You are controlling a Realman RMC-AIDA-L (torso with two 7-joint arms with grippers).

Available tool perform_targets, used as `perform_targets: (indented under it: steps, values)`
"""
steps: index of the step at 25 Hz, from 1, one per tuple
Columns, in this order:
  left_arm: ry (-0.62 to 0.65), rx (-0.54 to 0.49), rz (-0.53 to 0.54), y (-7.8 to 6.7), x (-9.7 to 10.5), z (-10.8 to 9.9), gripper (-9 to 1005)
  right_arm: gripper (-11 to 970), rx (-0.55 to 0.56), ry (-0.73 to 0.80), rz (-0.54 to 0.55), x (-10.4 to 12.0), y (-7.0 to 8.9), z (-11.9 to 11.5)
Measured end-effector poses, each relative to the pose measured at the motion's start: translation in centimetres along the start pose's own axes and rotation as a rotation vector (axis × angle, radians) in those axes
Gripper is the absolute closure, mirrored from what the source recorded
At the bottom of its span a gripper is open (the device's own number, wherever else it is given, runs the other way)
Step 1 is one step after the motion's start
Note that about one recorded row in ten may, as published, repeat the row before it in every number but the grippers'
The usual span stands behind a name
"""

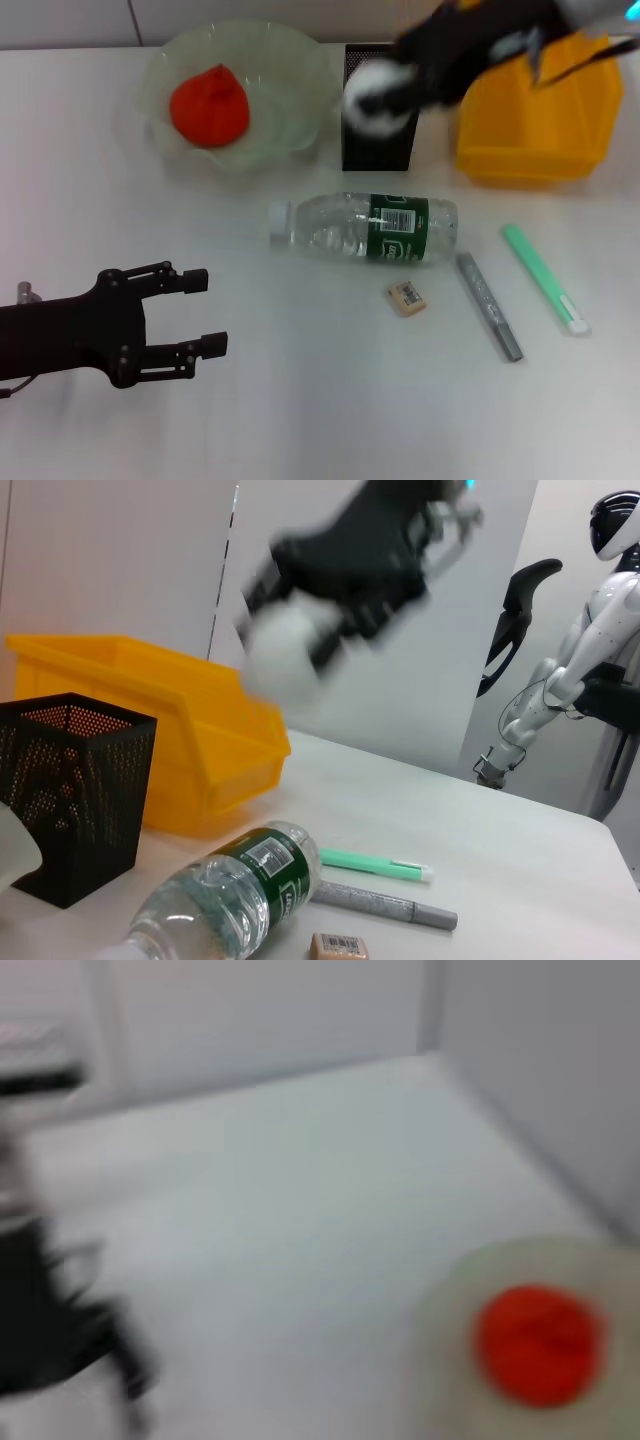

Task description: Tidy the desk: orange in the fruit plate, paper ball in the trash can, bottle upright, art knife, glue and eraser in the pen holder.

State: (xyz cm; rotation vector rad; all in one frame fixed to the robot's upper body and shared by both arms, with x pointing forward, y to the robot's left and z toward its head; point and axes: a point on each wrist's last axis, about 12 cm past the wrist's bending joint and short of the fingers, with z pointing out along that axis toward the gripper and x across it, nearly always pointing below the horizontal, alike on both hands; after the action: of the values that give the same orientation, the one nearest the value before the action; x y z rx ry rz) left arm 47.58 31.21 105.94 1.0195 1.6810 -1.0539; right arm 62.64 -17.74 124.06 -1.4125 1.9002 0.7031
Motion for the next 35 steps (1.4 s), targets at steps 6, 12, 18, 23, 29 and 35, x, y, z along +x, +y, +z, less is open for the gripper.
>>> perform_targets:
  steps: [6,12,18,23,29,35]
  values:
    - [-0.004,0.001,0.0,0.0,0.0,0.0,228,494,0.384,-0.15,0.213,3.2,-4.8,-4.7]
    - [-0.005,0.0,0.0,0.0,-0.1,0.1,231,494,0.613,-0.19,0.324,5.8,-6.8,-6.1]
    - [-0.009,-0.003,-0.01,0.1,-0.2,0.1,233,488,0.71,-0.139,0.429,7.9,-7.8,-5.8]
    - [-0.01,-0.004,-0.011,0.1,-0.2,0.1,235,477,0.707,-0.127,0.444,8.3,-7.7,-5.4]
    - [-0.009,-0.002,-0.011,0.1,-0.2,0.1,237,344,0.704,-0.124,0.451,8.7,-7.6,-5.1]
    - [-0.006,0.001,-0.012,0.0,-0.1,0.1,239,228,0.699,-0.19,0.474,8.7,-7.4,-5.5]
